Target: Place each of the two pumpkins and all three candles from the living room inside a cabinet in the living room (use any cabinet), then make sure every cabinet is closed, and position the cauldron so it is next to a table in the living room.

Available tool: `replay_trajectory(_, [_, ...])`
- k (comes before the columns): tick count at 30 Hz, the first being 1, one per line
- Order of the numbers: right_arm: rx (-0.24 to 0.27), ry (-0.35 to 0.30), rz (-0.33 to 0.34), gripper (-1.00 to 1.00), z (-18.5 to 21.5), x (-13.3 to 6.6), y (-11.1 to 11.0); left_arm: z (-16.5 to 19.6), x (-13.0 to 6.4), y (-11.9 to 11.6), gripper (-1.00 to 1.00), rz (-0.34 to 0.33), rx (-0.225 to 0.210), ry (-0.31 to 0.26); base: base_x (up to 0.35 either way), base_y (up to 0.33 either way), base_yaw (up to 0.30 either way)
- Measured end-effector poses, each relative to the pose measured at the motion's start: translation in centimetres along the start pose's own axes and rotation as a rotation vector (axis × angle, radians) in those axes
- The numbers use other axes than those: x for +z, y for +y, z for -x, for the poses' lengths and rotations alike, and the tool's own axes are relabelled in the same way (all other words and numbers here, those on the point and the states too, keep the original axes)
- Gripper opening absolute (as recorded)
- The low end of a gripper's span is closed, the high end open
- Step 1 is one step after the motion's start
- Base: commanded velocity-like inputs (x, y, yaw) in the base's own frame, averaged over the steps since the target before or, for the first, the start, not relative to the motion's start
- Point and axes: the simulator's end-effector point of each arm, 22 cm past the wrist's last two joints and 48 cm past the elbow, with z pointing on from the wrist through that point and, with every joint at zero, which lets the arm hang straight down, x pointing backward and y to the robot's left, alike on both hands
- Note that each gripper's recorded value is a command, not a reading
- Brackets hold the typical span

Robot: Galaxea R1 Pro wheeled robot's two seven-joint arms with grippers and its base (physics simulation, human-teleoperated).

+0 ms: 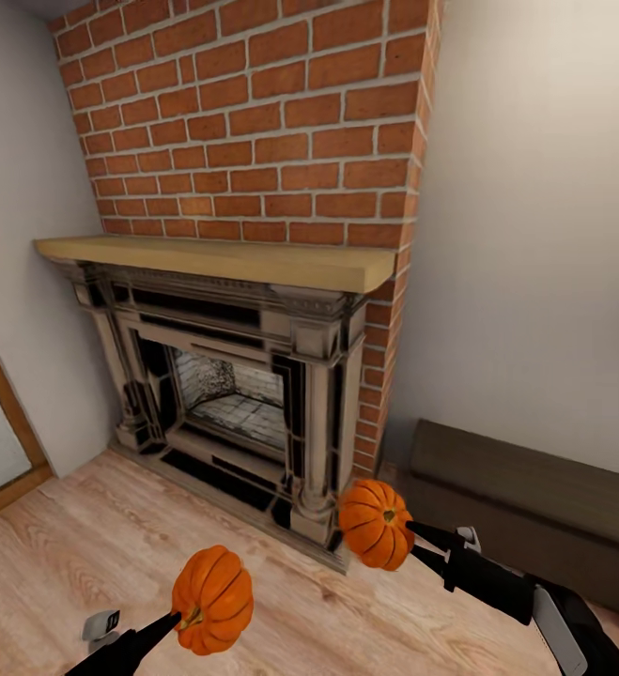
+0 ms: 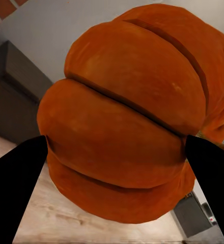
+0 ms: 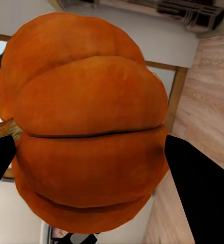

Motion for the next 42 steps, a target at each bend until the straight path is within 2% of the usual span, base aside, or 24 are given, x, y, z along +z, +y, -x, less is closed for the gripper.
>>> replay_trajectory(13, [-0.013,-0.002,0.003,-1.0,0.1,-0.1,0.5,0.3,0.1,-0.3,-1.0,-0.006,0.009,-0.003,-0.2,-0.227,-0.251])
replay_trajectory(34, [-0.023,-0.006,0.006,-1.0,0.3,-0.3,1.0,0.8,0.1,-0.8,-1.0,-0.013,0.048,-0.013,-0.009,-0.284,-0.248])
replay_trajectory(38, [0.009,-0.054,0.007,-1.0,1.2,-1.4,0.4,0.8,0.2,-0.8,-1.0,-0.011,0.047,-0.014,0.059,-0.286,-0.1])
replay_trajectory(42, [0.017,-0.079,0.009,-1.0,1.7,-1.8,0.2,0.8,0.2,-0.8,-1.0,-0.011,0.048,-0.014,0.111,-0.283,-0.023])
